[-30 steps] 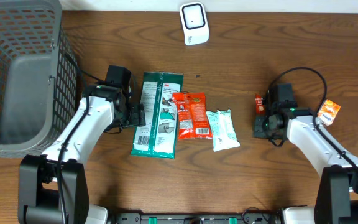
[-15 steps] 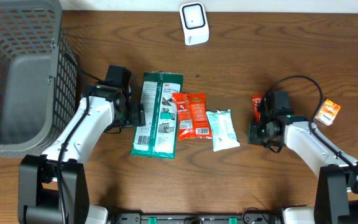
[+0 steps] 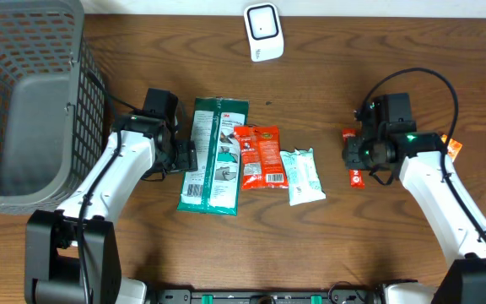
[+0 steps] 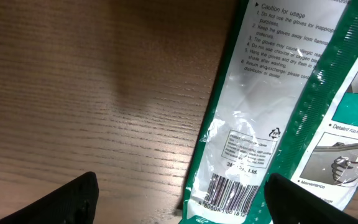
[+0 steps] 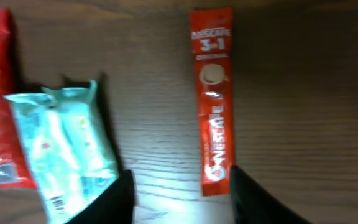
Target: Scan the item barcode
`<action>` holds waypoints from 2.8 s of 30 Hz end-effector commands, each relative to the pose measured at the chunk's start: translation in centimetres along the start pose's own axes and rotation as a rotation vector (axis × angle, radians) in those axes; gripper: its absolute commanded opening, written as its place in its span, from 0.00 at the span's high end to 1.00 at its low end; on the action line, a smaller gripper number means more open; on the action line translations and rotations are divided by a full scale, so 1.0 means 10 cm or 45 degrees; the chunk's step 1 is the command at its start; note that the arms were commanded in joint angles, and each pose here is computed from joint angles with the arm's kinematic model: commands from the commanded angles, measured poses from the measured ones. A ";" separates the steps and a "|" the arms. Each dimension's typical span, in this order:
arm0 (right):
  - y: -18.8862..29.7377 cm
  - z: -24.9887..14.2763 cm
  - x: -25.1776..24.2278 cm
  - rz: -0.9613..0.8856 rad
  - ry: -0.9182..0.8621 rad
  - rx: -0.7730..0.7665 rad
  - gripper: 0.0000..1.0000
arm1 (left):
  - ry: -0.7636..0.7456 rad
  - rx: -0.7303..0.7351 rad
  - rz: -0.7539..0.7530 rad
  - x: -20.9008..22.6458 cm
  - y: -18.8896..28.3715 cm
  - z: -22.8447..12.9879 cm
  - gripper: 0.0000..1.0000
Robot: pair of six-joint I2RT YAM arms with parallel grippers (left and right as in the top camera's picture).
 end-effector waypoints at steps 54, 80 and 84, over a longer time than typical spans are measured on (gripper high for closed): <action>-0.85 -0.33 -0.21 -0.183 0.085 0.213 0.99 | 0.004 -0.008 0.009 0.00 0.01 0.01 0.14; -0.86 -0.32 -0.16 -0.109 0.113 0.201 0.99 | 0.003 -0.007 0.008 0.00 0.01 0.01 0.14; -0.86 -0.31 -0.16 -0.110 0.113 0.194 0.99 | 0.003 -0.007 0.008 0.00 0.01 0.01 0.14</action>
Point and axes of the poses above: each gripper's point midway between its finger pads, its own y axis back along the fingers, its own x axis along the line the jaws close on, z = x × y, the point moved 8 cm from there along y, back along the fingers, and after that the axes turned 9 degrees about y, right-handed, at the moved point
